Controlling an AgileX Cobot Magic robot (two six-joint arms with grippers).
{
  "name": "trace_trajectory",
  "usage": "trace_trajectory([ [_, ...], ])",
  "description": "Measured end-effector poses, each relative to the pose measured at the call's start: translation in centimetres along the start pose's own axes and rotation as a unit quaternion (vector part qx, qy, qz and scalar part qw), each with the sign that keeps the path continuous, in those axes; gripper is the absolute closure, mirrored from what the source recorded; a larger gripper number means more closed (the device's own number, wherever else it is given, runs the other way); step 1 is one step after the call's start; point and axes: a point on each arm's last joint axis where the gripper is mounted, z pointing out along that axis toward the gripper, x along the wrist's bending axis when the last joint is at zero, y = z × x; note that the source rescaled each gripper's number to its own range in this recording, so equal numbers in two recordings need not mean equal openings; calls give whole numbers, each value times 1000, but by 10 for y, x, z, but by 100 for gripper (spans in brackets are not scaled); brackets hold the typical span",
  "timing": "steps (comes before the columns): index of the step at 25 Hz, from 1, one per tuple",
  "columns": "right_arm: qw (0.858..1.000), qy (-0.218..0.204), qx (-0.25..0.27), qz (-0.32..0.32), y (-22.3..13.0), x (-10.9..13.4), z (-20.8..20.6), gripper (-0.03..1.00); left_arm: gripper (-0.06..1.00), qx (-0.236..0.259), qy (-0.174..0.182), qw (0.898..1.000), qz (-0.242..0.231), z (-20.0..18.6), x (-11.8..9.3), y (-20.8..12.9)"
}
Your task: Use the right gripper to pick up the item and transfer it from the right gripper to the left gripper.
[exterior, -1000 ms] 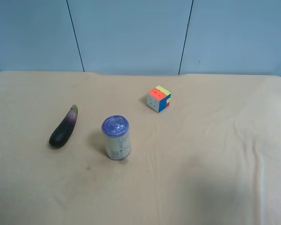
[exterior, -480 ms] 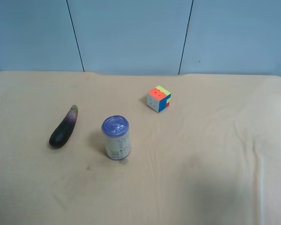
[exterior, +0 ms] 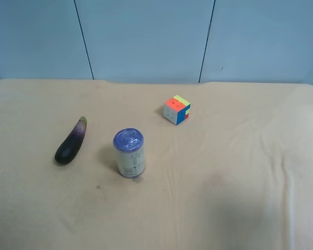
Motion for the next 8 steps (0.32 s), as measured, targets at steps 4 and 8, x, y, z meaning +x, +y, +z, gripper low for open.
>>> trace_trajectory([
  [4,1000,0,0,0,0,0,0,49,-6,0,0,1000,0,0,0,0],
  [8,1000,0,0,0,0,0,0,49,-6,0,0,1000,0,0,0,0],
])
